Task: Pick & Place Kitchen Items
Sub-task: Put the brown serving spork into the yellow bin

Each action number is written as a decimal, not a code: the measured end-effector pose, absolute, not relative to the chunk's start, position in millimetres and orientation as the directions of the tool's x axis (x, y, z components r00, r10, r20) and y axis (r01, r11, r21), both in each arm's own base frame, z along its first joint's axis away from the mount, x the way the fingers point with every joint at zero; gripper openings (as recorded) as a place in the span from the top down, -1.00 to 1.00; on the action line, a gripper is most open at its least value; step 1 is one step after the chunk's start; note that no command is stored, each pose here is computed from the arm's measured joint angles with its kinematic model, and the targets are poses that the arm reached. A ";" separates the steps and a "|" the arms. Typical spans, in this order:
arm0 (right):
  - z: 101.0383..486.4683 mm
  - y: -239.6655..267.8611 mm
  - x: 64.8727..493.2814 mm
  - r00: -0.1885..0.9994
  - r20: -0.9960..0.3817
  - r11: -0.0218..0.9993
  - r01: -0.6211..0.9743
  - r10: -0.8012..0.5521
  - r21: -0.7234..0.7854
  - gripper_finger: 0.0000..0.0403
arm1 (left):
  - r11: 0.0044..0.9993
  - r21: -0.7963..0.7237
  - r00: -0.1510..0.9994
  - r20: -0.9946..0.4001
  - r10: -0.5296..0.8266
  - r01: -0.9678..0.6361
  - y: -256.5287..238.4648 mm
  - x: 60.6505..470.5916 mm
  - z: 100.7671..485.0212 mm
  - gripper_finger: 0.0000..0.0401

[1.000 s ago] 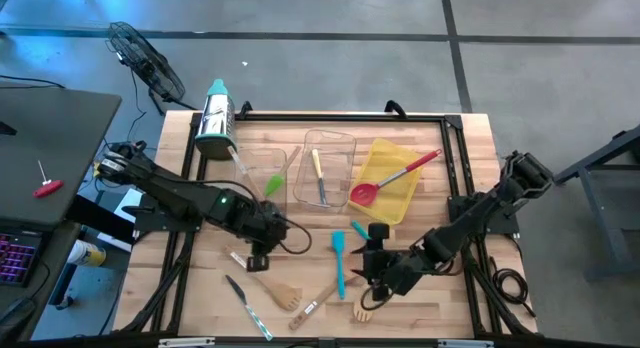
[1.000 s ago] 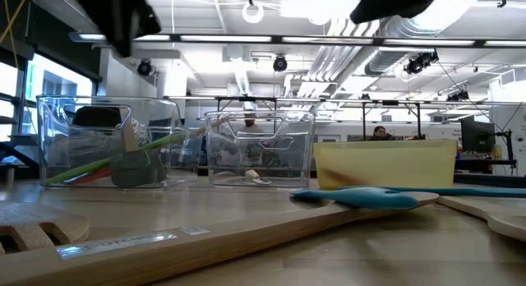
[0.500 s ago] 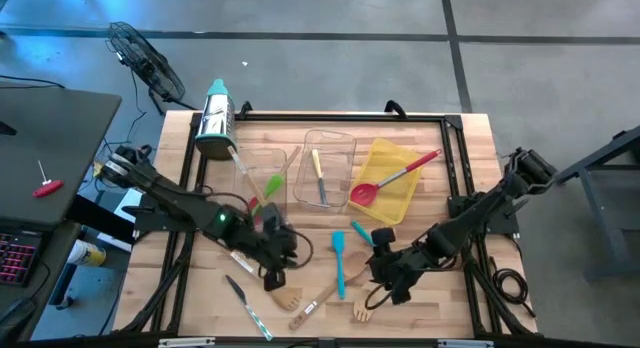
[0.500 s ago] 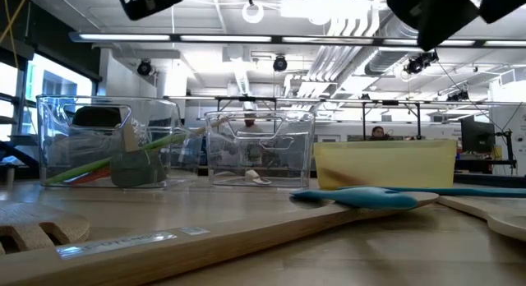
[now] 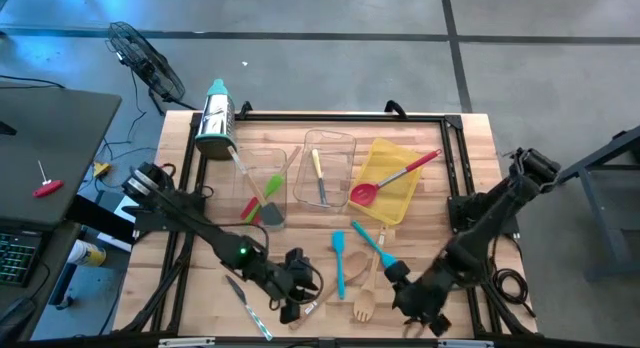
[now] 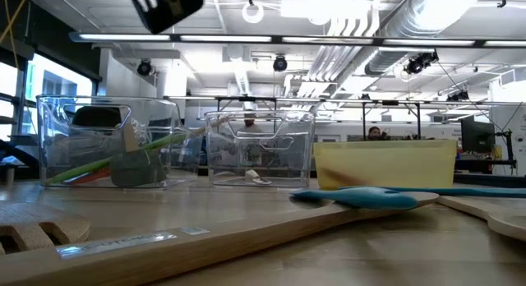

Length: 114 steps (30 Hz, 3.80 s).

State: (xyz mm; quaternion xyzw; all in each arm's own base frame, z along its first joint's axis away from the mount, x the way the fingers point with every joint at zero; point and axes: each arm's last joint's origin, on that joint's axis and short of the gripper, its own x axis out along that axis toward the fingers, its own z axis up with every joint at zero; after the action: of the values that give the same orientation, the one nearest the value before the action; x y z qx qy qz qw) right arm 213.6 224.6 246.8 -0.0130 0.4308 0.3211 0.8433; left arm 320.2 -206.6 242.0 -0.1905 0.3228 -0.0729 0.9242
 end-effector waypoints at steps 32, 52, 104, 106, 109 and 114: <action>124.2 321.7 196.6 0.808 -0.575 0.682 -0.492 0.127 -0.541 0.04 | 0.797 -0.604 0.865 -0.393 -0.311 0.013 -231.1 352.2 205.3 0.52; 90.2 307.4 225.0 0.794 -0.608 0.700 -0.451 0.030 -0.554 0.04 | 0.816 -0.578 0.864 -0.397 -0.310 0.027 -231.0 352.1 204.9 0.52; 76.1 277.6 249.9 0.751 -0.650 0.716 -0.390 -0.117 -0.579 0.04 | 0.844 -0.527 0.901 -0.311 -0.303 0.102 -233.7 356.0 209.8 0.52; 76.0 277.5 249.9 0.751 -0.650 0.718 -0.388 -0.118 -0.578 0.04 | 0.854 -0.504 0.924 -0.252 -0.288 0.128 -236.4 361.3 205.5 0.52; 76.0 276.6 250.8 0.751 -0.649 0.725 -0.380 -0.122 -0.575 0.04 | 0.831 -0.524 0.934 -0.170 -0.315 0.185 -241.5 370.5 190.2 0.52; 75.9 275.9 251.0 0.751 -0.648 0.735 -0.367 -0.127 -0.570 0.04 | 0.782 -0.613 0.902 -0.266 -0.339 0.113 -240.2 376.0 160.0 0.53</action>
State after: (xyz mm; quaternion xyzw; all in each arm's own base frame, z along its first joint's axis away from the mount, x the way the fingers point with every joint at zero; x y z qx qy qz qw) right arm 251.0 275.9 75.9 -0.3571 0.3462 0.0692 0.8648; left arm 376.0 -240.2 160.0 -0.3068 0.1841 -0.1220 0.9258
